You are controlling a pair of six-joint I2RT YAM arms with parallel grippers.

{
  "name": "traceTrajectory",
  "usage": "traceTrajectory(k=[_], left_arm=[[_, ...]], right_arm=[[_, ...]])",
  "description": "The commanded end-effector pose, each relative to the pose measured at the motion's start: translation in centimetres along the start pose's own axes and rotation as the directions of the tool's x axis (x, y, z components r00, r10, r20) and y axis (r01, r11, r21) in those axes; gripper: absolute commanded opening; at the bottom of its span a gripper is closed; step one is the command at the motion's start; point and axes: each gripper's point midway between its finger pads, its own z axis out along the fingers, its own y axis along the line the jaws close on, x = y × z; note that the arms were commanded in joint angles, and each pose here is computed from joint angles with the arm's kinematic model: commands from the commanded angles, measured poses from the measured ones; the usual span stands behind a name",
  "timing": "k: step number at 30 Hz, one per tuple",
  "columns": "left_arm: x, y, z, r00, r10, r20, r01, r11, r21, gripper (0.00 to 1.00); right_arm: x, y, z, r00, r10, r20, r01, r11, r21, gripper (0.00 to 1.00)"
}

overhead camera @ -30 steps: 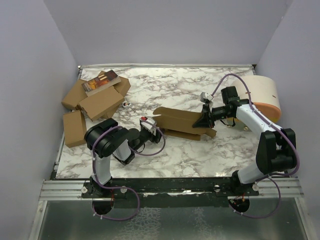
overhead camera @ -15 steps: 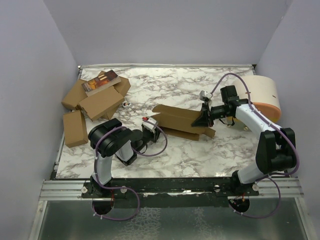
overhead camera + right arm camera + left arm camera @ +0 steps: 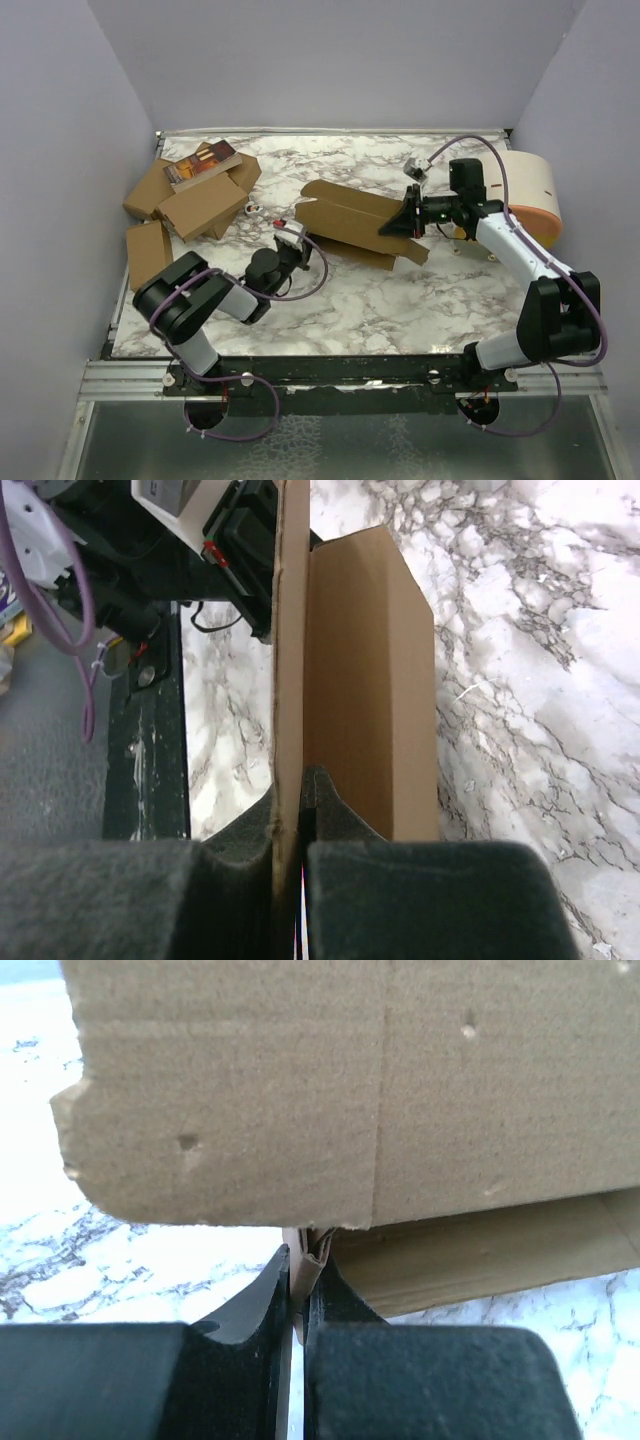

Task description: Fold the paper box

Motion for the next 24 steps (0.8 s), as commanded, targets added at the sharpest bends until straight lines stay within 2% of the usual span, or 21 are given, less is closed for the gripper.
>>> traceTrajectory(k=[1,6,9,17,24], left_arm=[[0.8,-1.3,0.0,0.982,-0.059,-0.18,0.069,0.996,0.051,0.0],[3.3,-2.7,-1.1,0.917,-0.048,-0.397,0.107,0.986,0.127,0.04],[4.2,-2.8,-1.7,0.869,-0.058,-0.492,0.127,0.986,0.108,0.06],[4.2,-2.7,-2.7,0.796,-0.068,-0.602,0.137,0.988,0.07,0.11],[3.9,-2.2,-2.4,0.77,-0.104,-0.629,0.137,0.991,0.003,0.23]], right_arm=[[-2.9,-2.6,-0.3,0.998,0.013,0.067,-0.023,0.99,0.14,0.02],[-2.6,-3.9,-0.5,0.993,0.073,0.093,-0.092,0.971,0.22,0.02],[-2.3,-4.5,-0.7,0.989,0.095,0.11,-0.122,0.955,0.272,0.02],[-1.1,-5.4,-0.7,0.985,0.132,0.11,-0.16,0.939,0.305,0.03],[0.2,-5.9,-0.4,0.976,0.186,0.11,-0.211,0.931,0.299,0.04]])
